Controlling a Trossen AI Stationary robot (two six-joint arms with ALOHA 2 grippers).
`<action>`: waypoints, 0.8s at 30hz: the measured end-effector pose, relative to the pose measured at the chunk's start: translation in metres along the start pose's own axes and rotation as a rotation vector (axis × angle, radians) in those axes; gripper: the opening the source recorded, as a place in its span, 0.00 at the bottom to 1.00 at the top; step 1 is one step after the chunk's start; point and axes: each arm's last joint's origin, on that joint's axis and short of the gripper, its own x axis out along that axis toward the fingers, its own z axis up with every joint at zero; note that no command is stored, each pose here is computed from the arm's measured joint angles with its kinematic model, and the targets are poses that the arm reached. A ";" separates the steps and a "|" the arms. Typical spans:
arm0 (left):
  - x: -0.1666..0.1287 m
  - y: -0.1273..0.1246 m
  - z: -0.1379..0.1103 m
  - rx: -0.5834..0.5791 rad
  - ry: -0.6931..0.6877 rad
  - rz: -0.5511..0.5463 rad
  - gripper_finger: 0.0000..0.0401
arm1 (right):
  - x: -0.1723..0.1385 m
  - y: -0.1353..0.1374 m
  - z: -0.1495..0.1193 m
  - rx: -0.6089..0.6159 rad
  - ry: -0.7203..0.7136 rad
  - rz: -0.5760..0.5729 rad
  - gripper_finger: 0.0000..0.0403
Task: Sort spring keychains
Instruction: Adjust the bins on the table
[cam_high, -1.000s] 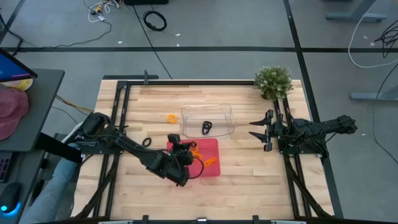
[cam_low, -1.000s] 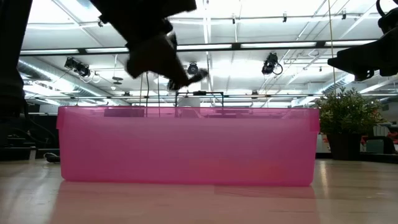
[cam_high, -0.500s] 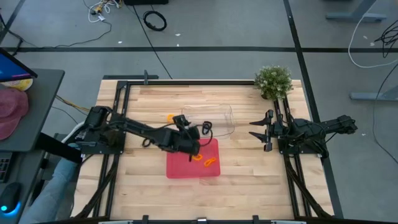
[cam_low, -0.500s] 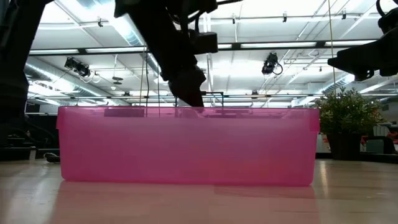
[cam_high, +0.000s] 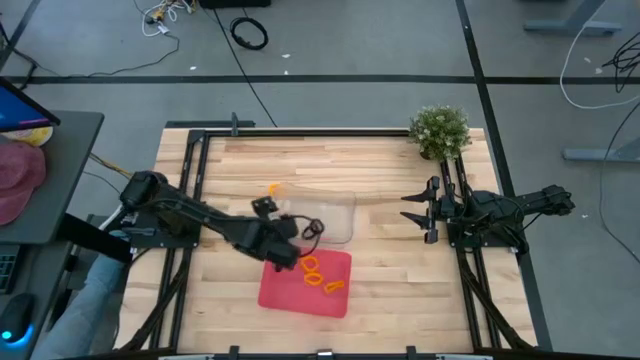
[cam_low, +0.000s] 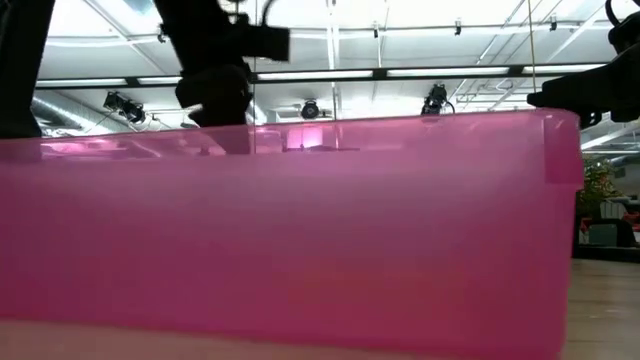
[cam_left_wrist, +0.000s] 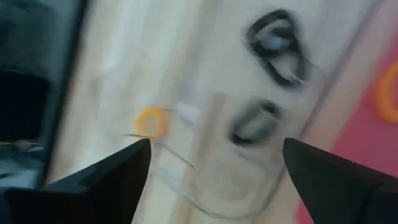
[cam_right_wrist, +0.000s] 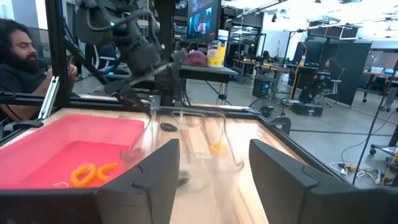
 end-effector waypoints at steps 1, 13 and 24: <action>-0.005 0.000 -0.003 -0.003 -0.019 0.035 0.91 | 0.000 0.000 0.000 0.000 0.000 0.000 0.49; -0.051 -0.013 -0.027 -0.048 0.091 -0.286 0.87 | 0.000 0.000 0.000 0.000 0.000 0.000 0.49; -0.068 -0.064 -0.024 0.105 -0.113 -0.556 0.87 | 0.000 0.000 0.000 -0.001 0.001 0.000 0.49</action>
